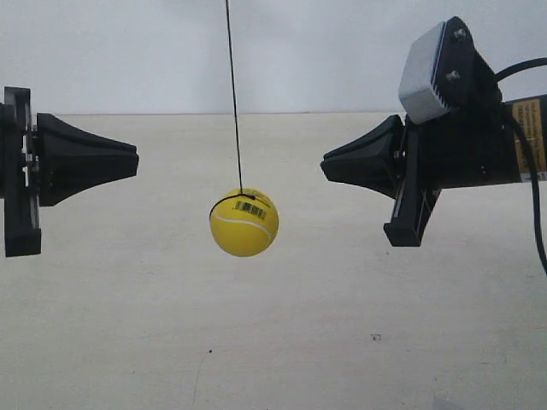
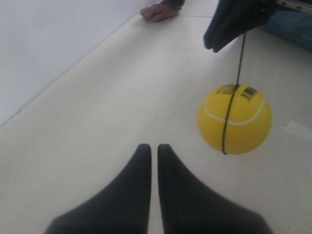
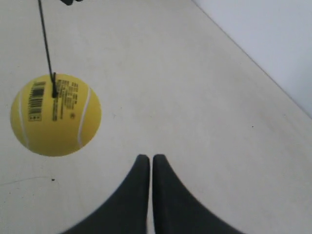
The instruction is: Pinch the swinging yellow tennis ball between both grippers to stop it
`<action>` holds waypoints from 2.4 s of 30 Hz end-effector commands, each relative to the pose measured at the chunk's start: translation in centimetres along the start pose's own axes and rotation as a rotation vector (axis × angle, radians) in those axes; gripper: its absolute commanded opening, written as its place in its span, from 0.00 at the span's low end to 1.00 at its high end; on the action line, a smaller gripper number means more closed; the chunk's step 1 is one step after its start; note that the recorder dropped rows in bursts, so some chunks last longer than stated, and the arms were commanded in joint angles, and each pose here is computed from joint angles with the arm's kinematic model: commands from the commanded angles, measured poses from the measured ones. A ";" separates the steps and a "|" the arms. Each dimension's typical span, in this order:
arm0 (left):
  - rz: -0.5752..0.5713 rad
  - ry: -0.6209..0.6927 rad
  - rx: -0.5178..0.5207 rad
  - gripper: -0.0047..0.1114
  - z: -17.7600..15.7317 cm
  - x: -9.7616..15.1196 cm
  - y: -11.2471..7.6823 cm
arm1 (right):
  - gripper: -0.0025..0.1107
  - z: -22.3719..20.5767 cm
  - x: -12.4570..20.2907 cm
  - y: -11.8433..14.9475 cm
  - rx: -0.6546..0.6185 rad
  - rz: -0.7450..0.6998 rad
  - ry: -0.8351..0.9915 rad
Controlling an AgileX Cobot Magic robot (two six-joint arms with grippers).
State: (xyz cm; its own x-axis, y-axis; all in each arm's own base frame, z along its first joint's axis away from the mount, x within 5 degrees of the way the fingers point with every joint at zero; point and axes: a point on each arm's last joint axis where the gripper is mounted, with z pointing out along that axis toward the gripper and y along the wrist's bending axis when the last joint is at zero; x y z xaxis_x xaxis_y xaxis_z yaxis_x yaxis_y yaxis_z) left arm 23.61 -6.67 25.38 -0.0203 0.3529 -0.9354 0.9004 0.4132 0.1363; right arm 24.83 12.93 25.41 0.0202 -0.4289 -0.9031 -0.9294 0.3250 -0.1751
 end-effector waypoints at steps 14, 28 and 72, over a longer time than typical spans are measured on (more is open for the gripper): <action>-0.066 -0.050 0.155 0.08 1.3 1.8 -0.2 | 0.02 1.6 1.9 -0.4 -0.053 0.006 0.008; -0.076 -0.062 0.206 0.08 2.2 3.1 -0.1 | 0.02 1.6 1.4 0.3 -0.129 0.006 -0.052; -0.051 -0.074 0.279 0.08 3.6 2.3 -1.5 | 0.02 2.6 2.2 0.8 -0.249 0.057 -0.121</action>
State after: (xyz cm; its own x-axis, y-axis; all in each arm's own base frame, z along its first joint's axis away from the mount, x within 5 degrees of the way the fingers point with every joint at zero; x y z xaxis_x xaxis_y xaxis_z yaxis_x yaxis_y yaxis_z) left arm 23.92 -9.19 21.81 -0.0428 0.2872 -0.9569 0.9829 0.1839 0.0112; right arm 25.17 14.43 22.20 -0.0102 -0.3090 -0.9510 -0.9904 0.1345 -0.0331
